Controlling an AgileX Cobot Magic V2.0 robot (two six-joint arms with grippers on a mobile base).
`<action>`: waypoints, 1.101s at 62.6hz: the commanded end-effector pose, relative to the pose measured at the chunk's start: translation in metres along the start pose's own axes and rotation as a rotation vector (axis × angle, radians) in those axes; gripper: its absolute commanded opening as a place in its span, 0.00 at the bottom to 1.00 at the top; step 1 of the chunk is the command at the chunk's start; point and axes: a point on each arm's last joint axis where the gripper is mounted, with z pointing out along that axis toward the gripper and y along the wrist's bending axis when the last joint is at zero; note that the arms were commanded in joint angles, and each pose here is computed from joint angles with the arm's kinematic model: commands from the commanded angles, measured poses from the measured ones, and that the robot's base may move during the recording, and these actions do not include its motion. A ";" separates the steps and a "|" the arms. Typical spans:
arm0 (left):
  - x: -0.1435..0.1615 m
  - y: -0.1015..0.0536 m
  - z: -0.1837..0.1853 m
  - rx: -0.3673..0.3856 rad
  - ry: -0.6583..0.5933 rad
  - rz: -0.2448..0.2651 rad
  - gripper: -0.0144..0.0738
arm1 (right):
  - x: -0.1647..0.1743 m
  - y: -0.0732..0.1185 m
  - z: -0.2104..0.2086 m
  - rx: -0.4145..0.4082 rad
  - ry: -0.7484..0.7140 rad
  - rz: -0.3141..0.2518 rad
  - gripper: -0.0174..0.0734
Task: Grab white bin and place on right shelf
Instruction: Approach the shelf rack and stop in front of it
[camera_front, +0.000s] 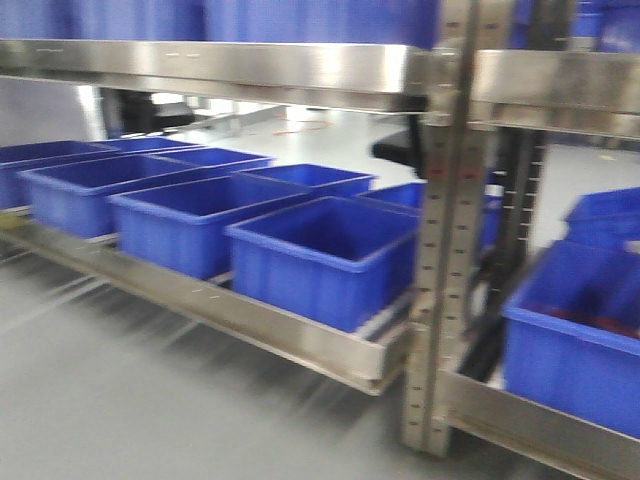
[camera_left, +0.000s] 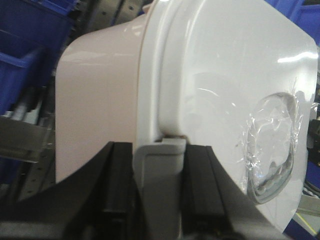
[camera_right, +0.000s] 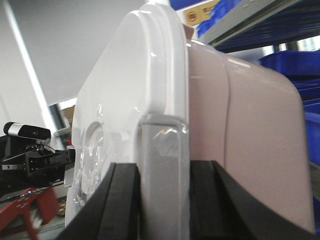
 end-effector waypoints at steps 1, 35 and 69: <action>0.000 -0.048 -0.006 0.273 0.073 0.095 0.03 | -0.004 0.050 -0.005 -0.327 0.041 -0.035 0.29; 0.000 -0.048 -0.006 0.273 0.073 0.095 0.03 | -0.004 0.050 -0.005 -0.327 0.041 -0.035 0.29; 0.000 -0.048 -0.006 0.273 0.073 0.095 0.03 | -0.004 0.050 -0.005 -0.327 0.041 -0.035 0.29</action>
